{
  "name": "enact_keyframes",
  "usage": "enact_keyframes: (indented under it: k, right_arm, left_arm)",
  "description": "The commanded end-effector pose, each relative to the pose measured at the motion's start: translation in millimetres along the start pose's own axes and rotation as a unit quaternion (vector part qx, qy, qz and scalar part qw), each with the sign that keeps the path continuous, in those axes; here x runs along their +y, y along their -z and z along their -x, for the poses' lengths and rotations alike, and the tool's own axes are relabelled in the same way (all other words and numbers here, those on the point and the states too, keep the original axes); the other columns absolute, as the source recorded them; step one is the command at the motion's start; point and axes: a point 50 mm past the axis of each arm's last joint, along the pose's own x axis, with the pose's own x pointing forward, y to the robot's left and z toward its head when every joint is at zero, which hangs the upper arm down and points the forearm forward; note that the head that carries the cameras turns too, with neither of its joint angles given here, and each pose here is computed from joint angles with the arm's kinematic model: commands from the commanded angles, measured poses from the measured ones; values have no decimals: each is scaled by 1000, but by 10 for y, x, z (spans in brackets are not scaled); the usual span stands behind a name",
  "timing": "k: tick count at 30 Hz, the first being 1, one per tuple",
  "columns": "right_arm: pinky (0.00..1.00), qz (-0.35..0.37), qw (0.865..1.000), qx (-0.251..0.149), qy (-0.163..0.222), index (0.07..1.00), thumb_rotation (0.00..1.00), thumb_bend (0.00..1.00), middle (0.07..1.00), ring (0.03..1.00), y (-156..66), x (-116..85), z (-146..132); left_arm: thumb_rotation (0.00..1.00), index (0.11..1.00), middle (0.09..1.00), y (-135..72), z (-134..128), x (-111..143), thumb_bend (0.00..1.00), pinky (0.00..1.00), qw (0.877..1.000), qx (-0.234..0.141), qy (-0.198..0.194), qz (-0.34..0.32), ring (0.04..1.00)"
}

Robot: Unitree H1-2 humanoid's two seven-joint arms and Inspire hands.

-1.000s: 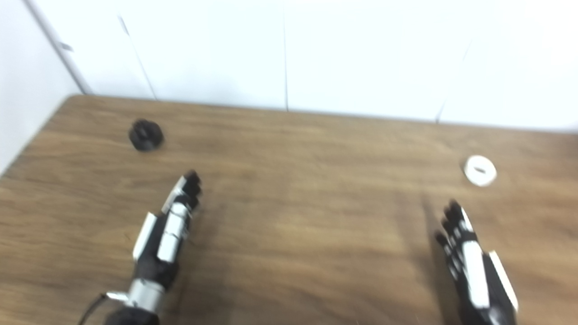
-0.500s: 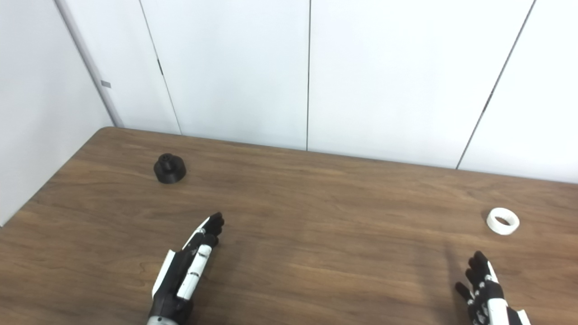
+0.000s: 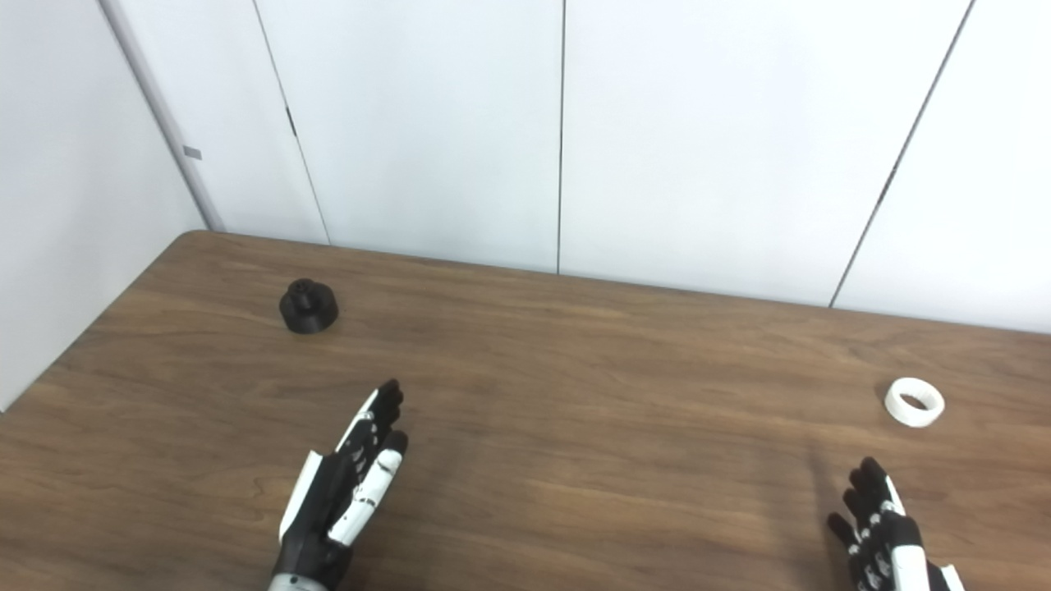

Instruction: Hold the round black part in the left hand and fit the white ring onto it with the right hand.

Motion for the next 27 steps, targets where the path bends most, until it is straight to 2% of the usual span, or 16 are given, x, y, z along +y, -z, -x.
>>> enact_keyframes:
  k: [1,3,5,7,9,10,13,15,21,27]
  right_arm:
    - [1000,8,1000,-6,-8,1000,1000,556,1000,1000,0,-28,15]
    - [1000,12,1000,-9,-6,1000,1000,559,1000,1000,-5,-27,12]
    - [1000,9,1000,-10,-3,1000,1000,585,1000,1000,-3,-25,8]
    - [1000,12,1000,-14,-4,1000,1000,591,1000,1000,-1,-25,6]
    - [1000,20,1000,-17,-4,1000,1000,567,1000,1000,1,-30,7]
    - [1000,24,1000,-18,-4,1000,1000,562,1000,1000,-2,-30,7]
    - [1000,23,1000,-19,-1,1000,1000,538,1000,1000,-4,-26,0]
    - [1000,15,1000,-18,-1,1000,1000,542,1000,1000,-2,-20,-7]
    - [1000,9,1000,-19,4,1000,1000,559,1000,1000,-2,-9,-12]
    - [1000,13,1000,-19,5,1000,1000,557,1000,1000,-9,6,-11]
  left_arm:
    - [522,971,954,-159,50,-13,572,981,999,-13,-28,-17,962]
    - [477,965,945,-249,-1,47,624,991,998,-29,-40,-35,953]
    - [348,941,923,-337,-75,109,691,915,996,-49,-55,-50,908]
    - [296,930,920,-401,-132,155,728,883,994,-58,-66,-66,899]
    - [254,926,919,-484,-214,223,775,892,988,-70,-81,-111,912]
    - [257,919,907,-524,-256,261,809,909,984,-75,-87,-138,914]
    - [259,907,911,-614,-379,395,829,917,968,-72,-106,-216,920]
    - [266,903,915,-644,-428,452,837,909,961,-68,-114,-242,920]
    - [367,878,909,-716,-638,695,885,866,928,-62,-142,-339,929]
    - [378,846,893,-728,-890,904,886,861,899,-44,-157,-406,925]
